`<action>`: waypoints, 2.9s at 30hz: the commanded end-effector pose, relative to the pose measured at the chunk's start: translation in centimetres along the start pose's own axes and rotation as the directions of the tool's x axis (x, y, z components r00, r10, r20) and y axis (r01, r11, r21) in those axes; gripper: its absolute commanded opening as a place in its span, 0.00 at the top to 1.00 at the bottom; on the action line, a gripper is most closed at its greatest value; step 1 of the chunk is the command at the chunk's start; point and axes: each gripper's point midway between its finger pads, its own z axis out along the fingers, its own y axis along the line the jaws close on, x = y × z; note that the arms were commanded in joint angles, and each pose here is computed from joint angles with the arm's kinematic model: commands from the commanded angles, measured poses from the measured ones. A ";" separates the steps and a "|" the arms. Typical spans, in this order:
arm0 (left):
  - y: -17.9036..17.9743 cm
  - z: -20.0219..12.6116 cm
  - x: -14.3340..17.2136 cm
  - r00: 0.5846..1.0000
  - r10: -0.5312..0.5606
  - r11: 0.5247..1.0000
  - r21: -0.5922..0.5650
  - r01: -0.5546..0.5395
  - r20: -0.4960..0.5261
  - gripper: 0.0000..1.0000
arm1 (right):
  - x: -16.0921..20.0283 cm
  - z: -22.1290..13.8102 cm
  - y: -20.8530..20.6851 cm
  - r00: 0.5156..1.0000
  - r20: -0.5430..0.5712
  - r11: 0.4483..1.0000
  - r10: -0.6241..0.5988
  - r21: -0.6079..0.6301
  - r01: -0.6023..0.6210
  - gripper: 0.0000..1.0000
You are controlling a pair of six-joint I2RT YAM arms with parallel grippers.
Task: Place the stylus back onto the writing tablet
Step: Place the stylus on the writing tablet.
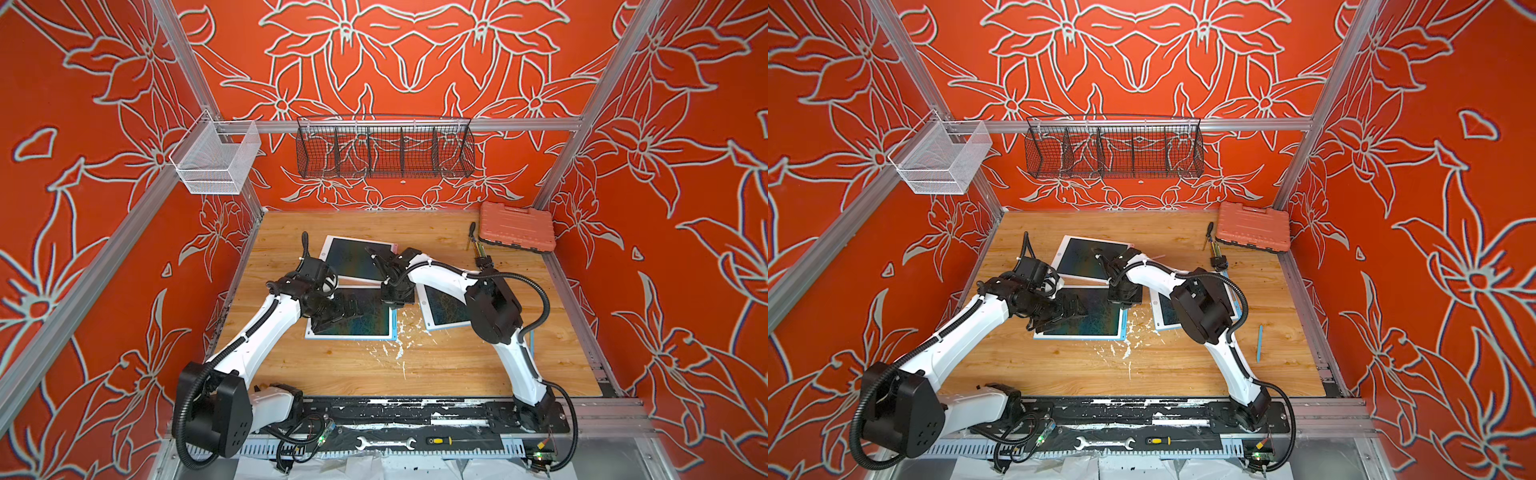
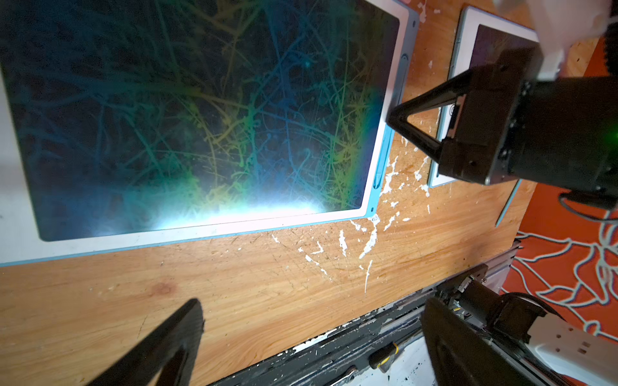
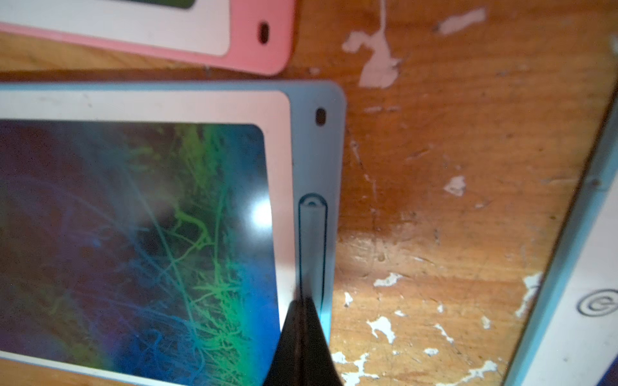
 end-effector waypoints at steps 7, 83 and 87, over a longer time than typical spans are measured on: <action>0.5 -0.1 0.5 1.000 -0.008 1.000 -0.006 0.008 -0.007 0.01 | 0.3 -0.1 0.7 1.000 0.004 1.000 -0.020 0.010 0.020 0.98; 0.1 -0.3 0.4 1.000 0.001 1.000 0.006 -0.001 -0.008 0.00 | -1.7 -6.2 0.7 0.982 0.188 1.000 -0.019 0.001 0.019 0.82; -0.1 -0.4 0.3 1.000 0.004 1.000 0.018 -0.004 -0.006 0.01 | -1.8 -7.3 0.2 0.977 0.214 1.000 -0.022 0.017 0.019 0.71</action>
